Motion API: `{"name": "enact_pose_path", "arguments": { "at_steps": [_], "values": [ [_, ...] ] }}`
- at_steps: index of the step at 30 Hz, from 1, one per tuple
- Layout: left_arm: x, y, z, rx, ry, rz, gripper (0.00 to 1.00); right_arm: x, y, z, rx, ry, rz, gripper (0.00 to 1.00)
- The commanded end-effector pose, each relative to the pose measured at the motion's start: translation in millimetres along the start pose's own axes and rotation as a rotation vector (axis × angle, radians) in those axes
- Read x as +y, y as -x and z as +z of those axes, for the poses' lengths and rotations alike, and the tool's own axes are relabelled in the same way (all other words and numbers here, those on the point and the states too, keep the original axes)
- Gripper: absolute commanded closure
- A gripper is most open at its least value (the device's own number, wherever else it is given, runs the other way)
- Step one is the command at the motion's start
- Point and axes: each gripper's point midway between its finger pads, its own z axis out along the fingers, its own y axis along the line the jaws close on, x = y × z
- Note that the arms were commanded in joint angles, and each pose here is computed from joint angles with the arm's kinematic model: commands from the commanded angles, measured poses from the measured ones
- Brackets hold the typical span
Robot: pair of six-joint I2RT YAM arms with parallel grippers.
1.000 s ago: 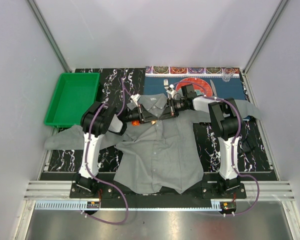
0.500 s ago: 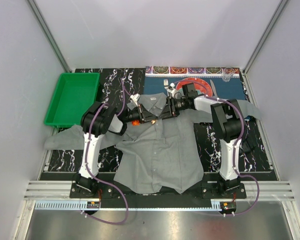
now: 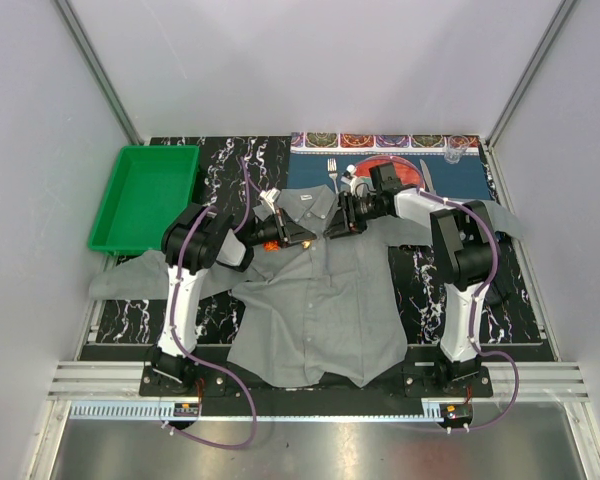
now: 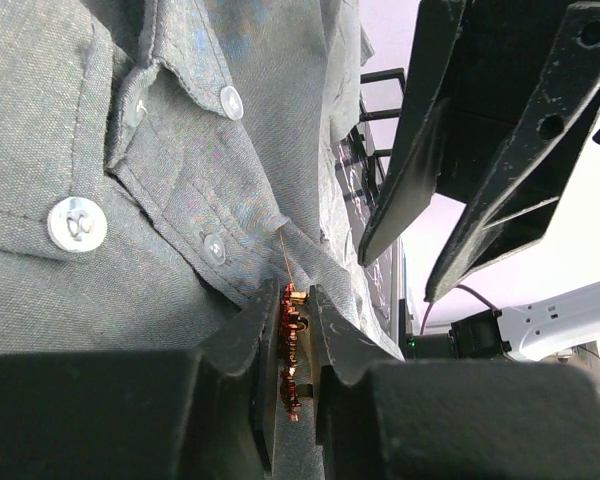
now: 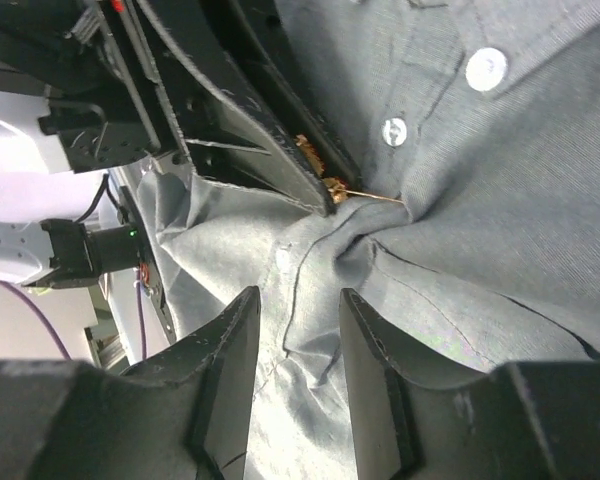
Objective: Pin the brooch onto the clothing
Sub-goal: Pin the brooch to the clothes.
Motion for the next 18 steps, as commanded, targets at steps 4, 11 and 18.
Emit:
{"name": "enact_pose_path", "arguments": {
  "at_steps": [4, 11, 18],
  "values": [
    [-69, 37, -2, -0.154, -0.24, 0.34, 1.0, 0, -4, 8, 0.017, -0.093, -0.004, 0.55],
    [-75, 36, -3, -0.145, -0.249, 0.335, 1.0, -19, -24, 24, 0.083, -0.158, -0.003, 0.59],
    [-69, 35, -3, -0.148, -0.239, 0.313, 1.0, -33, -47, 20, 0.141, -0.217, -0.038, 0.82]
  ]
}}
